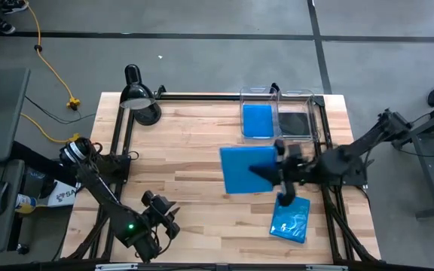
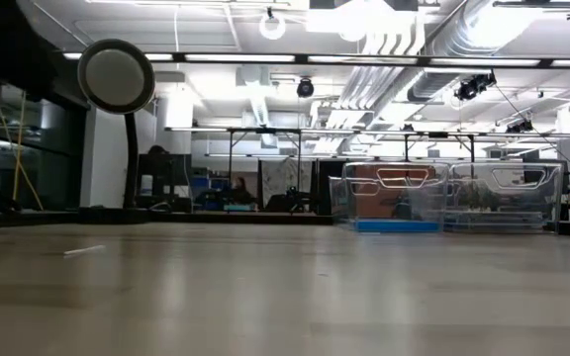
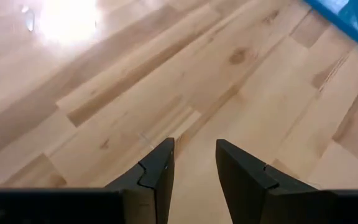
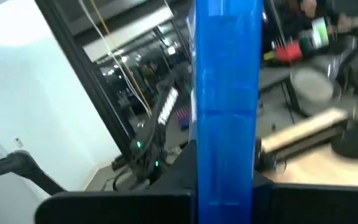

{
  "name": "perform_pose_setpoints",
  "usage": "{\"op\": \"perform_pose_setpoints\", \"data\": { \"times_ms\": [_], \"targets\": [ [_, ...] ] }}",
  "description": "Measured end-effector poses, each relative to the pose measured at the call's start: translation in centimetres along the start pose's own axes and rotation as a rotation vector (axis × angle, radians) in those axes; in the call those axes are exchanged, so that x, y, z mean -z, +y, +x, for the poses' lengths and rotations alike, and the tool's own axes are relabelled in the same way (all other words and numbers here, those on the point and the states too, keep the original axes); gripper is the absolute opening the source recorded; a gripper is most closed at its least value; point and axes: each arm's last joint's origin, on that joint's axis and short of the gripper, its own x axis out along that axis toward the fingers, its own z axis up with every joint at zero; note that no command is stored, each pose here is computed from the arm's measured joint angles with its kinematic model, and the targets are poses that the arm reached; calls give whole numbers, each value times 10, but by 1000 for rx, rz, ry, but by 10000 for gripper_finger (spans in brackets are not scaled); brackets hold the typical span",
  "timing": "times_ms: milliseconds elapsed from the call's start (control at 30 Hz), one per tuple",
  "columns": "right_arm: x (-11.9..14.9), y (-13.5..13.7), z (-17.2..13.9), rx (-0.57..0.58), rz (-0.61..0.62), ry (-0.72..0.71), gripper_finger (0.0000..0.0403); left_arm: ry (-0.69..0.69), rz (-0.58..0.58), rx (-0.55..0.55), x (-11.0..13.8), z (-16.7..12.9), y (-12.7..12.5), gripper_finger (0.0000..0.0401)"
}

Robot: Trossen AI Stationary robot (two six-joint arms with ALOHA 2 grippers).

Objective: Pick & place jewel cases by type
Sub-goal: Put the left blue CD case into the left transparent bin

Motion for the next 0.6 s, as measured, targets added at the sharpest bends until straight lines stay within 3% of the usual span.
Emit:
{"op": "perform_pose_setpoints", "data": {
  "times_ms": [167,367,600],
  "targets": [
    [-30,0,-25,-40,-100,-77,0,-59,-21,-15,-9,6,0,117],
    [-51,-4,-43,-90,-197,-121,0,-140,-10,-52,-39,16,5,117],
    [-64,-26,-58,11,-265,-77,0,-210,-52,-113,-86,27,19,117]
  ]
}}
